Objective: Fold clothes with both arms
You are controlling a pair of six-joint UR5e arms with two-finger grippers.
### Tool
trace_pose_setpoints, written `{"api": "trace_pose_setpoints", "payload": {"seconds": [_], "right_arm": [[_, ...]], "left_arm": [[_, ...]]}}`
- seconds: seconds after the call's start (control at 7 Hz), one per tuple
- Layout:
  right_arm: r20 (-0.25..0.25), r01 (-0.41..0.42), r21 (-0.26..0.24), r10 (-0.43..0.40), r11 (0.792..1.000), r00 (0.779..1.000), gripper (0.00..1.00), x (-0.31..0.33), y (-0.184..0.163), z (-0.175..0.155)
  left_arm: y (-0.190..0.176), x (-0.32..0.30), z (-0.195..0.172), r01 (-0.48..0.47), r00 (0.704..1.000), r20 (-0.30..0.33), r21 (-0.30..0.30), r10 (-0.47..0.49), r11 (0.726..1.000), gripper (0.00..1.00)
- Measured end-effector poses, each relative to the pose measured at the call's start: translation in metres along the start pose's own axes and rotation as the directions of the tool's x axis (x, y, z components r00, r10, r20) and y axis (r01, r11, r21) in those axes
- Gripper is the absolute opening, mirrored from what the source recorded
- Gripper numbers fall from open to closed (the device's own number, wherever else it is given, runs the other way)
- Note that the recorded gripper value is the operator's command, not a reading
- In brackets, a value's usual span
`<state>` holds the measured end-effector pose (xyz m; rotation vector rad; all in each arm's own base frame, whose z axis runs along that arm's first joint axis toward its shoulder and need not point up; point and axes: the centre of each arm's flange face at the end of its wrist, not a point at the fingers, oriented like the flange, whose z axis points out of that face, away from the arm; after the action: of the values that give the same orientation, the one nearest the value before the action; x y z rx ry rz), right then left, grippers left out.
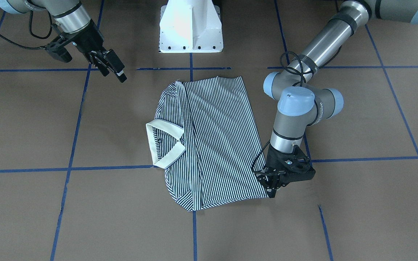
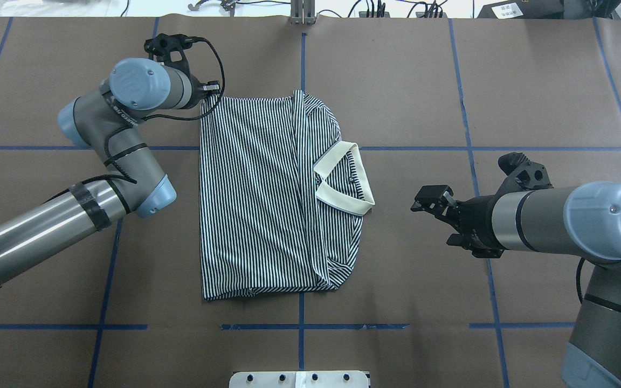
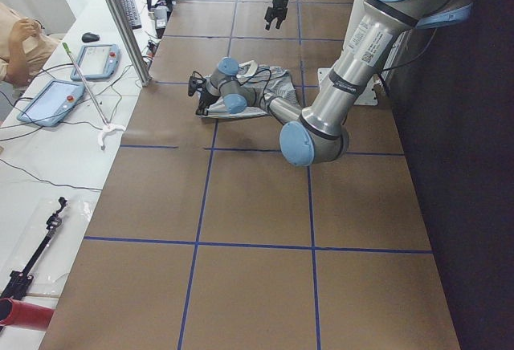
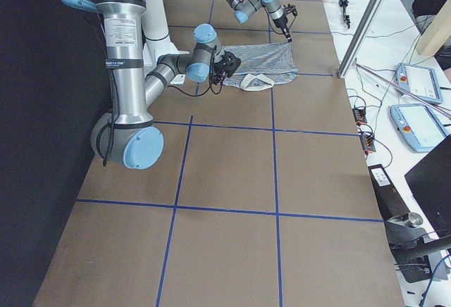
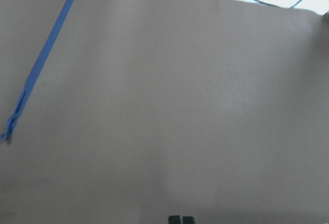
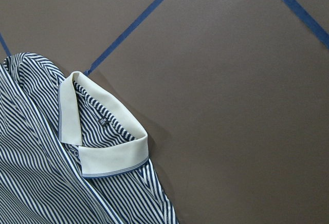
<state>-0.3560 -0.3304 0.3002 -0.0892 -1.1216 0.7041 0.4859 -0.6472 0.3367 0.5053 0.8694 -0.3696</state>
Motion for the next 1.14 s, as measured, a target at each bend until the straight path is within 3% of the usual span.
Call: {"api": "trace_pose_setpoints", "payload": {"seconds": [0.14,0.57,0.71,1.0,1.14], "right_arm": [[0.003,-0.001,0.003,0.001,1.000,1.000,1.00,-0.001,-0.001,-0.001],[0.040,0.005,-0.008,-0.005,1.000,0.999,1.00,-0.032,0.009,0.004],[0.024,0.007,-0.010,-0.007,1.000,1.000,1.00,-0.055,0.021,0.017],[-0.094,0.076,-0.010,-0.077,0.997,0.993,1.00,-0.108,0.067,0.054],[-0.156,0.158,-0.024,-0.160,0.987,0.975,1.00,-0.123,0.091,0.071]], "left_arm": [[-0.007,0.005,0.008,0.002,1.000,0.003,0.006,-0.002,1.000,0.55],[-0.034,-0.015,0.005,0.018,1.000,0.001,0.027,-0.018,0.999,0.58],[-0.039,-0.036,-0.006,0.027,1.000,-0.014,0.009,-0.027,1.000,0.58],[-0.029,-0.078,-0.040,0.033,0.998,-0.058,-0.031,-0.035,0.999,0.57],[-0.025,-0.089,-0.053,0.032,0.997,-0.073,-0.034,-0.035,0.999,0.58]]}}
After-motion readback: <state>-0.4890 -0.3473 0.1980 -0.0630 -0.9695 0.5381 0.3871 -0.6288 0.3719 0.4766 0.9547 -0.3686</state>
